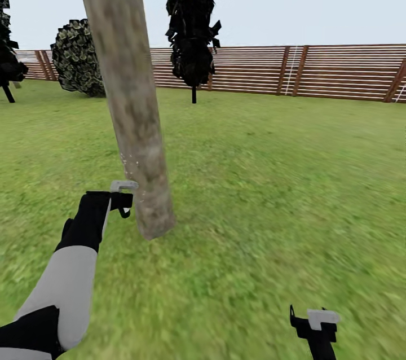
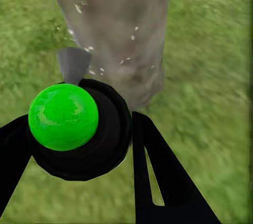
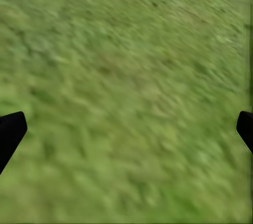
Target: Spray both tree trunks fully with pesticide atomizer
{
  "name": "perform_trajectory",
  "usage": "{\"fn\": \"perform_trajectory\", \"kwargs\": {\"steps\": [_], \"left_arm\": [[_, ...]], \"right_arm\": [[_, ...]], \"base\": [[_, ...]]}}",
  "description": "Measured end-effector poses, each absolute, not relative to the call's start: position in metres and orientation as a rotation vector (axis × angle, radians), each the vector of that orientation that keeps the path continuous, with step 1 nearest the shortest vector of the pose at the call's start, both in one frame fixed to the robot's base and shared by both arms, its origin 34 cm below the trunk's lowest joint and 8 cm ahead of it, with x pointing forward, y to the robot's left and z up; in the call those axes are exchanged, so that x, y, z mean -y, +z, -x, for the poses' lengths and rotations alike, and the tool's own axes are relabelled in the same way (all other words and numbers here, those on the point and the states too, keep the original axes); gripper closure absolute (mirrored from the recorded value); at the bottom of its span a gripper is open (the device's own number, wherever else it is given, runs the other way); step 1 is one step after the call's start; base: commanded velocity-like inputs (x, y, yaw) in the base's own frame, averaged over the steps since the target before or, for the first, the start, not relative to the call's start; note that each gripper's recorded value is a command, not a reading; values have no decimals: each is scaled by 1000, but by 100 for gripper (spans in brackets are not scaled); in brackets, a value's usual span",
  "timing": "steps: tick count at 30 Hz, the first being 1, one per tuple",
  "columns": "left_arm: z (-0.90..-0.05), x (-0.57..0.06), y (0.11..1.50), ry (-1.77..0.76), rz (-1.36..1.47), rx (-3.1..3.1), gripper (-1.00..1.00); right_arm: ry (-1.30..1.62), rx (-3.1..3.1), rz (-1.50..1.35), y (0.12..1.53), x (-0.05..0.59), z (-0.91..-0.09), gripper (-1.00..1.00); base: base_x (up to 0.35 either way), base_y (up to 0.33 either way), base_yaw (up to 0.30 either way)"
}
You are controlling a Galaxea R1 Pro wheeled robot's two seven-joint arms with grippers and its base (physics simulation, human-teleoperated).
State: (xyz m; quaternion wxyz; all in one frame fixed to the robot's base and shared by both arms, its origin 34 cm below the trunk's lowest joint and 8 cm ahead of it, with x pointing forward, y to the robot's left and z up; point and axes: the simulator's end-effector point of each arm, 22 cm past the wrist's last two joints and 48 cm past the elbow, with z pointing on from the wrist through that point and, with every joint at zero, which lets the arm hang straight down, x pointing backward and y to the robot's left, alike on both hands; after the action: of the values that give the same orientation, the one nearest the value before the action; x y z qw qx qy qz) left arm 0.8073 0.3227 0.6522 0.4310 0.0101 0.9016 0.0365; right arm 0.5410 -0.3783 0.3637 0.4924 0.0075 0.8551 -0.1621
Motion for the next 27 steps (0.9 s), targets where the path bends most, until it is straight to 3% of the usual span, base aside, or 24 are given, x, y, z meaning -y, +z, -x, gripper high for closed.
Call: {"fn": "perform_trajectory", "kwargs": {"steps": [11, 27], "left_arm": [[-800, -336, 637, 62, 50, -2276, 100], [-796, -366, 633, 191, 122, -2279, 100]], "right_arm": [[-391, -2074, -19, 364, 377, -541, -100], [-391, -2074, -19, 364, 377, -541, -100]], "base": [[0, -273, 194], [0, -273, 16]]}}
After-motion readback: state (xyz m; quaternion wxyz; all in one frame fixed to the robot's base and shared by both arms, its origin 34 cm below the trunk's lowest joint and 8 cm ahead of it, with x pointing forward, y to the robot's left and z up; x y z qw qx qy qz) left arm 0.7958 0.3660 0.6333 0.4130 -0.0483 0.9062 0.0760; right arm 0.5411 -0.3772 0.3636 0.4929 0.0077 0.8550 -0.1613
